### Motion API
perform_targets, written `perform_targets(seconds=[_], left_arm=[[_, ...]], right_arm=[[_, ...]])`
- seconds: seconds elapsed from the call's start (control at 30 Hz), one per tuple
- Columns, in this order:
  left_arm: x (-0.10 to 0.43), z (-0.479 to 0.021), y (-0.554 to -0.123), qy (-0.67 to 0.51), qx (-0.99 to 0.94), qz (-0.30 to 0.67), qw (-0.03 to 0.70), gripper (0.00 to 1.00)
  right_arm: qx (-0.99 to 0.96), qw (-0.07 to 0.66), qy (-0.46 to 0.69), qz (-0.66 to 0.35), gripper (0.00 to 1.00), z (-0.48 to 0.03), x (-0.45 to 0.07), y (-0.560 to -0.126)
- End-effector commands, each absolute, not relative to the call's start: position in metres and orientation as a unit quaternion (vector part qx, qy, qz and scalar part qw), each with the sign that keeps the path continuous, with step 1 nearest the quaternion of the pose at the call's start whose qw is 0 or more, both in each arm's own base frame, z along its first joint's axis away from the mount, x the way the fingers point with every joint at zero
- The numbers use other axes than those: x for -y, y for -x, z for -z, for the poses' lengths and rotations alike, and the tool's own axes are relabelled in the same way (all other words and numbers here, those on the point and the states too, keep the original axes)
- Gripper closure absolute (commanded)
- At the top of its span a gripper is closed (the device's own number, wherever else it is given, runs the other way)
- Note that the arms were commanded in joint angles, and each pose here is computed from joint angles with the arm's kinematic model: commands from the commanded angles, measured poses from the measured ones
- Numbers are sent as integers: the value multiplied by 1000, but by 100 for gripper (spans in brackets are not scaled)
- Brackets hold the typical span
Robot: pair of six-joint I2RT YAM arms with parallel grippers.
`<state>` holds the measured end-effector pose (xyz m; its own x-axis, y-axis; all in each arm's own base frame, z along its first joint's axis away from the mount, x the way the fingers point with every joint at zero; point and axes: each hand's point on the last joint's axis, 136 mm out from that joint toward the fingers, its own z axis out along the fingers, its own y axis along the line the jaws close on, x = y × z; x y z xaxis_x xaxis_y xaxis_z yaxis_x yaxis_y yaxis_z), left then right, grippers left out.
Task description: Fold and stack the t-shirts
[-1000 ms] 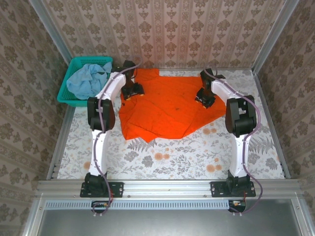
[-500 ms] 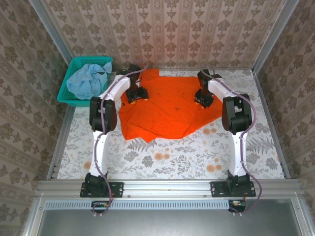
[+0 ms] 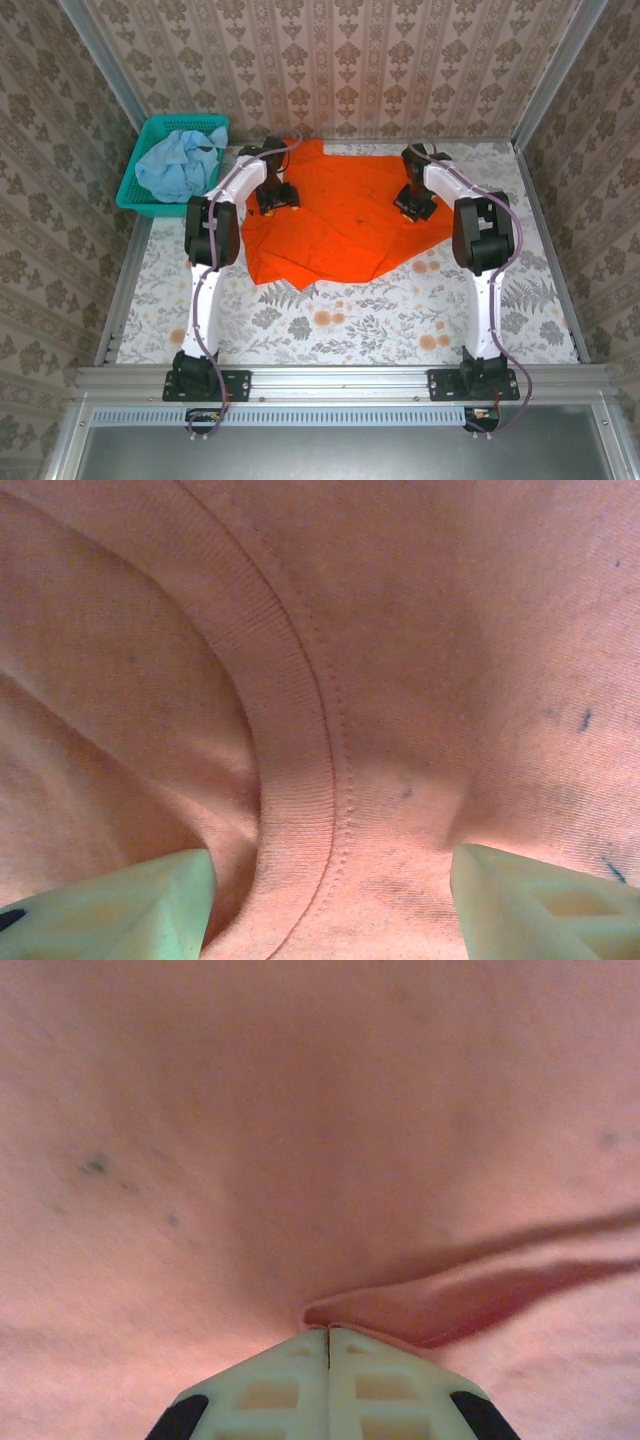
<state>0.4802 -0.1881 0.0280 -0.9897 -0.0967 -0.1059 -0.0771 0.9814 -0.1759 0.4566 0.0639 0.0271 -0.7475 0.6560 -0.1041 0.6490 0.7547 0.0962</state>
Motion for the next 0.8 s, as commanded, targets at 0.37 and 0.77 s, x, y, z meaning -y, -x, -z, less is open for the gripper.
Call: perform_targets(seconds=[0.37,0.77], left_arm=[[164,5,-491,49,-997,50,30,37],[169,-3,-496,51,-996,62,34,37]], right_arm=[[-938,89,-327,-71,100,-75,-40,-354],[-917,26,-393,-61,100,-40,-14,-235]])
